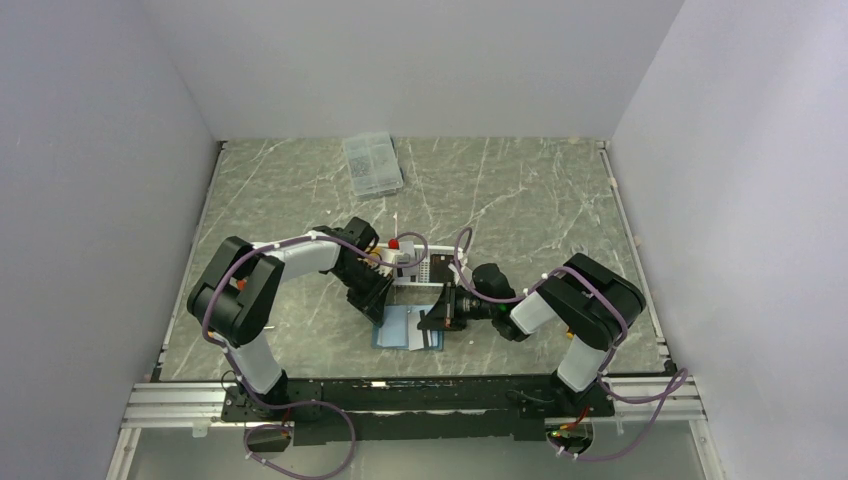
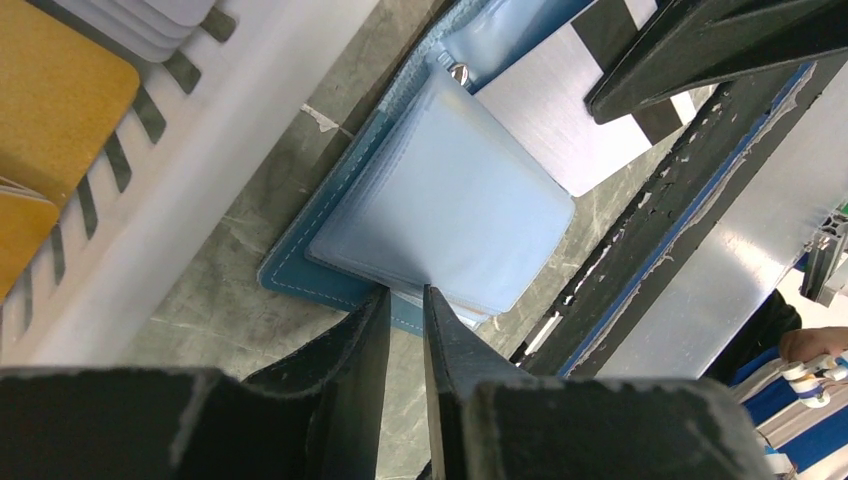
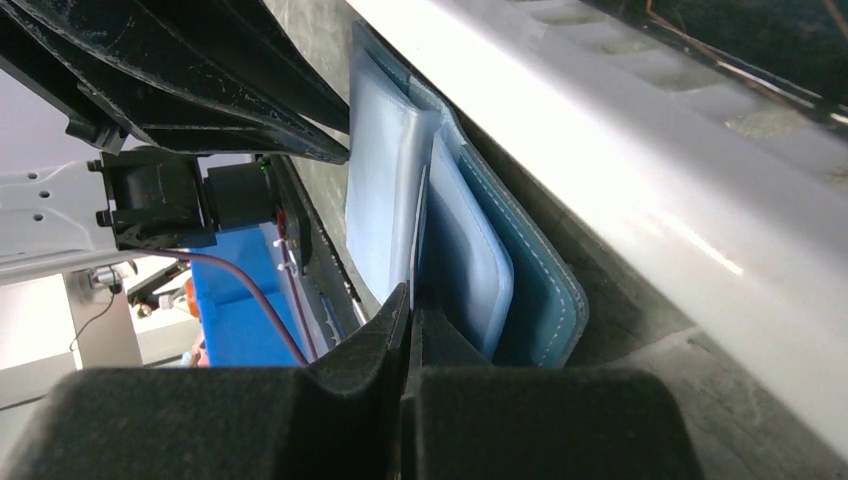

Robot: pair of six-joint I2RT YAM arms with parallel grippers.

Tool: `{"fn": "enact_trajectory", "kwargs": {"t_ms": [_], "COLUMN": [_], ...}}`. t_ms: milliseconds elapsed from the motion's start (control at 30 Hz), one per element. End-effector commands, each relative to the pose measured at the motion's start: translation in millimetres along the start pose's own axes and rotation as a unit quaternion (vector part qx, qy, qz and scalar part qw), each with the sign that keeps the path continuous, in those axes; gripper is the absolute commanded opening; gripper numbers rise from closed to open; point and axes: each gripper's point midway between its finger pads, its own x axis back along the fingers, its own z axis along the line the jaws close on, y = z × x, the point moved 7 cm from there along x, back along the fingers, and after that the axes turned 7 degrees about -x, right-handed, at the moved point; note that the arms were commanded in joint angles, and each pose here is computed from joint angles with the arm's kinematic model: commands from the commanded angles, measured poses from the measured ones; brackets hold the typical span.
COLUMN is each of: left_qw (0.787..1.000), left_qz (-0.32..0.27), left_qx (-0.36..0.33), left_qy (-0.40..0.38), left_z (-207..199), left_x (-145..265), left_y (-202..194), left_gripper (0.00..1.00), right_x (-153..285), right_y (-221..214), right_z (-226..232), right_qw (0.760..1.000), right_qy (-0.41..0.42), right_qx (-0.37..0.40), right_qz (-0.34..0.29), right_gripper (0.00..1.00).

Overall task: Put the credit cards into the card holder
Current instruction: Turn over the card slot in the card holder.

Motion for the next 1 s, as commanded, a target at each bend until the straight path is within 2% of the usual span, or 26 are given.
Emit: {"fn": "enact_trajectory", "kwargs": {"t_ms": [0,433,667,800,867,900,967], "left_qw": [0.999,0.996,0.998,0.998,0.997,0.996,0.996], "left_qz": [-0.012,-0.009,-0.019,-0.044,-0.051,-0.052,-0.046], "left_qx": [-0.041,-0.075,-0.057,-0.005,0.02,0.029,0.043], "left_qy": [0.021,0.046,0.007,-0.044,-0.056,-0.059,-0.055], "left_z": [1.1,-1.0,-10.6,-6.4,-2.3,-1.5,0.5], "left_x": [4.3,16.1,25.6,37.0,38.9,38.3,35.6], "left_y": [10.6,14.5,14.0,9.0,4.8,3.0,0.2], "left_gripper": [0.23,0.21,0.31,0.48,0.9,0.98,0.99], "right_x": [-1.8,8.5,-9.1,-12.8,-10.7,-9.7,-8.5], "right_y": [10.2,11.3,12.2,9.4,6.9,6.0,3.8], "right_z": [15.8,28.4,23.5,11.9,6.1,4.7,1.4], "right_qw": [0.999,0.997,0.997,0.998,0.998,0.998,0.999], "right_qy": [0.031,0.023,0.029,0.012,0.001,-0.001,-0.005], "right_qx": [0.037,0.072,0.065,0.057,0.055,0.055,0.052], "right_qz": [-0.017,-0.024,-0.004,-0.003,-0.007,-0.008,-0.008], "right_gripper": [0.0,0.0,0.0,0.0,0.0,0.0,0.0]}}
